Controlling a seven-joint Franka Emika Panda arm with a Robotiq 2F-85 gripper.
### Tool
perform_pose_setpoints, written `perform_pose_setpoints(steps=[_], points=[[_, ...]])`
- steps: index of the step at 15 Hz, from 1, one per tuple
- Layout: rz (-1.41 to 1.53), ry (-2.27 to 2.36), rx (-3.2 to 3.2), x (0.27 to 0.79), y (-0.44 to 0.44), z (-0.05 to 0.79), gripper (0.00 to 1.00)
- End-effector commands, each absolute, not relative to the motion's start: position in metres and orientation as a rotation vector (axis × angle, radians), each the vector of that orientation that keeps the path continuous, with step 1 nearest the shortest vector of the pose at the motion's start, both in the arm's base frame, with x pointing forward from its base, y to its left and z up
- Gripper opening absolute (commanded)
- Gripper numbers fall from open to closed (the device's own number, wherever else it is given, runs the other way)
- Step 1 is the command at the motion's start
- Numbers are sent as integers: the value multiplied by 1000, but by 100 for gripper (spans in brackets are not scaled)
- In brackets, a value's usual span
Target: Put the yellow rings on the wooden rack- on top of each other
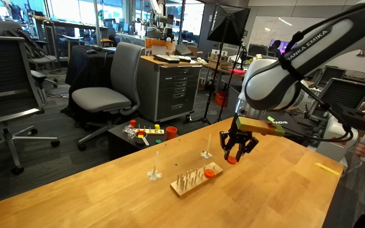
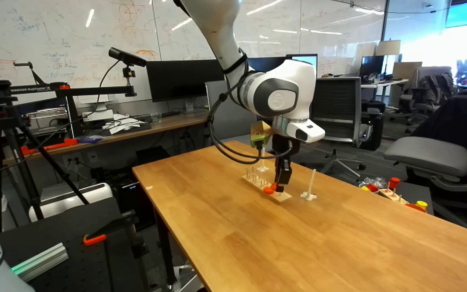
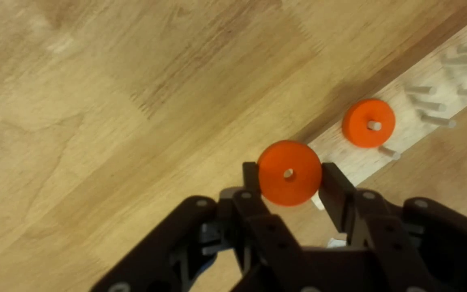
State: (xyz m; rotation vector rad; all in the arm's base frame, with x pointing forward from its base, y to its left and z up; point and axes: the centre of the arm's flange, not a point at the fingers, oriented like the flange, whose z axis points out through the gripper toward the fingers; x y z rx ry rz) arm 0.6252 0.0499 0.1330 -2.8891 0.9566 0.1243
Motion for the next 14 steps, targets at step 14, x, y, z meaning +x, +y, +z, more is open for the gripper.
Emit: perform_pose_setpoints(steps=[14], points=[[233, 707, -3021, 666, 133, 108, 17]])
